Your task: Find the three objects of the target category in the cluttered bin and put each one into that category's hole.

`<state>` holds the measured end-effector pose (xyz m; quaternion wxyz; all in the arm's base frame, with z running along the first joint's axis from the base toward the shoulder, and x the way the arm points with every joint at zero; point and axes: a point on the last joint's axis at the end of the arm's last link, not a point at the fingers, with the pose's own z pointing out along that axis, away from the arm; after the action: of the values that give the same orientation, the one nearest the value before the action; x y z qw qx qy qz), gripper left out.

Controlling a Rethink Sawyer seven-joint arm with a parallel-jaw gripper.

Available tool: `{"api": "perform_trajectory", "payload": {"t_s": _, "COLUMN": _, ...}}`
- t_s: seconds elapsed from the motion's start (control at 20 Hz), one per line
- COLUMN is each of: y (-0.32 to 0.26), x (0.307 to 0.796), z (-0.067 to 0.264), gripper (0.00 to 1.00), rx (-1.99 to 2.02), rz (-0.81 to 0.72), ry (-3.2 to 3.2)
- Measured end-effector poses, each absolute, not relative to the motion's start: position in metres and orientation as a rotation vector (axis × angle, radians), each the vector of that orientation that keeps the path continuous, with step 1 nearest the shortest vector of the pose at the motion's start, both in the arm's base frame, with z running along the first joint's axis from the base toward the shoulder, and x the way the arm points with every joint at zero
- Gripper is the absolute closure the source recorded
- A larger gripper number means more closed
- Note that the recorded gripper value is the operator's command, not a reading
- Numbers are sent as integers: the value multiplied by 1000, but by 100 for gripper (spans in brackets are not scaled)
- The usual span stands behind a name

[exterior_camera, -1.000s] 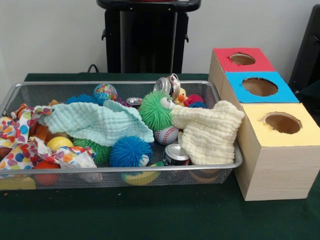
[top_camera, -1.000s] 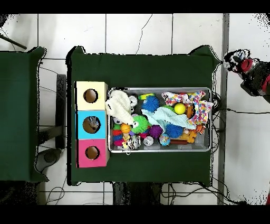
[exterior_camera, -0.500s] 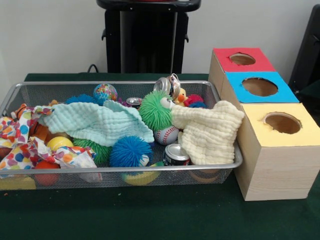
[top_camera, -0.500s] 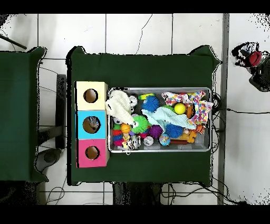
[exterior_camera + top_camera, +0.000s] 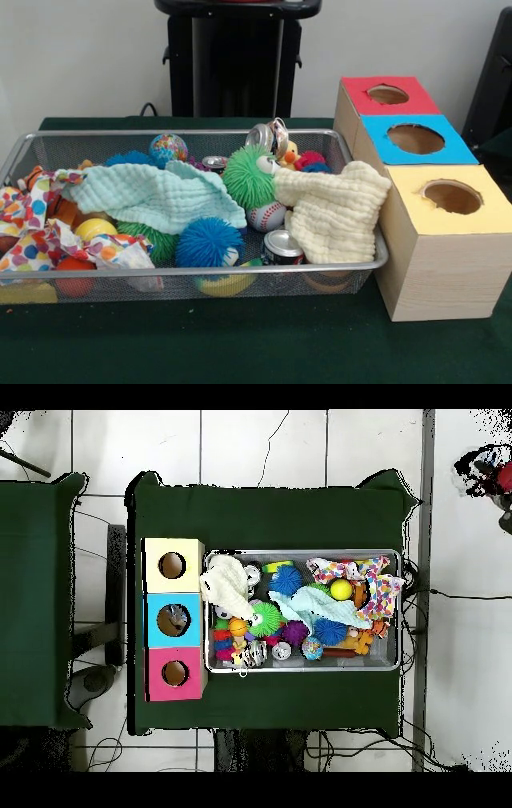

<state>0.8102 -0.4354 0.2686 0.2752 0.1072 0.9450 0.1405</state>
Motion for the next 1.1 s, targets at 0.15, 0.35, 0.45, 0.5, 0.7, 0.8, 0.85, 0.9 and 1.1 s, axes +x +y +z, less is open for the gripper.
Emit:
{"api": "perform_trajectory", "payload": {"t_s": 0.15, "y": -433, "x": 813, "z": 290, "gripper": 100, "rx": 276, "rz": 382, "ry": 2555}}
{"api": "perform_trajectory", "payload": {"t_s": 0.35, "y": -432, "x": 816, "z": 315, "gripper": 100, "rx": 264, "rz": 376, "ry": 2567}}
{"api": "perform_trajectory", "payload": {"t_s": 0.45, "y": -432, "x": 816, "z": 329, "gripper": 100, "rx": 259, "rz": 366, "ry": 2567}}
{"api": "perform_trajectory", "payload": {"t_s": 0.5, "y": -432, "x": 816, "z": 335, "gripper": 100, "rx": 257, "rz": 359, "ry": 2566}}
{"api": "perform_trajectory", "payload": {"t_s": 0.7, "y": -435, "x": 815, "z": 354, "gripper": 100, "rx": 257, "rz": 337, "ry": 2555}}
{"api": "perform_trajectory", "payload": {"t_s": 0.8, "y": -437, "x": 814, "z": 363, "gripper": 100, "rx": 257, "rz": 328, "ry": 2552}}
{"api": "perform_trajectory", "payload": {"t_s": 0.85, "y": -438, "x": 813, "z": 366, "gripper": 100, "rx": 256, "rz": 326, "ry": 2552}}
{"api": "perform_trajectory", "payload": {"t_s": 0.9, "y": -439, "x": 811, "z": 377, "gripper": 100, "rx": 254, "rz": 319, "ry": 2556}}
{"api": "perform_trajectory", "payload": {"t_s": 1.1, "y": -444, "x": 807, "z": 393, "gripper": 100, "rx": 260, "rz": 318, "ry": 2565}}
